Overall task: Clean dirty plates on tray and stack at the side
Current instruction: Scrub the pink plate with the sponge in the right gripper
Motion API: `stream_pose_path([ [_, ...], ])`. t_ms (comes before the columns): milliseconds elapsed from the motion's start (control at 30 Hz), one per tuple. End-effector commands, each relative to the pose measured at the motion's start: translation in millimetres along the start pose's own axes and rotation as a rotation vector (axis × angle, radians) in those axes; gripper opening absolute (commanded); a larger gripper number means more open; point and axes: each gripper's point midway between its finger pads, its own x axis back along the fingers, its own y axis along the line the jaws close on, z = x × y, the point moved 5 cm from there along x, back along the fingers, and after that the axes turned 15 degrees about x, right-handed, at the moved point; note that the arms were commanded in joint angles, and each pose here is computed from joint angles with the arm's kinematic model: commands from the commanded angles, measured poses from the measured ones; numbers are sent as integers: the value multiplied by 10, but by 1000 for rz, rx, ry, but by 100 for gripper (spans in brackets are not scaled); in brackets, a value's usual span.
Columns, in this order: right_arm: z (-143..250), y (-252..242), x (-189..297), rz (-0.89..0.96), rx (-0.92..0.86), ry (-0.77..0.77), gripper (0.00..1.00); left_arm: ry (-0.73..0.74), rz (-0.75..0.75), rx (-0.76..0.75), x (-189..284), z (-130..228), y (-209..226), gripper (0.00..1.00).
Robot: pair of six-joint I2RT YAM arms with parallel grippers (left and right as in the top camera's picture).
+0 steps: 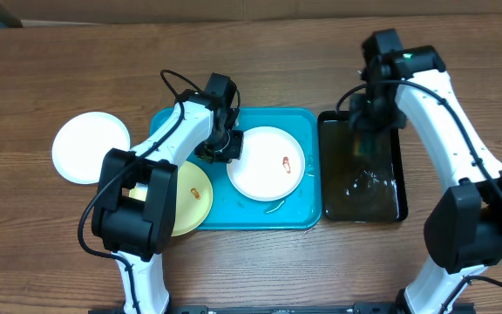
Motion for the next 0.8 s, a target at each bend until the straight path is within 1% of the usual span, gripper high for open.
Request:
stream_pose_path([
  [0,-165,348,199,-10,87,-111,4,42,0,-10,-103,66,18,4],
  [167,-244,888,230,-26,214,-192,4,34,-2,11,-104,48,22,4],
  [233,-252,1047,223,28,253,-215,4,27,0,12,-105,36,15,4],
  [333,-234,1163,151,118,252,-214,4,27,1,12,-105,35,15,4],
  [433,-205,1339,-23,131,292,-195,4,27,1,12,-105,35,15,4],
  [533,-180,1404,-218,171,290,-170,4,27,1,11,-105,35,14,4],
  [600,-172,1419,-400,234,276,-142,4,27,1,11,-105,35,14,4],
  [767,-143,1428,-633,256,275,-92,4,27,1,12,-105,35,15,4],
])
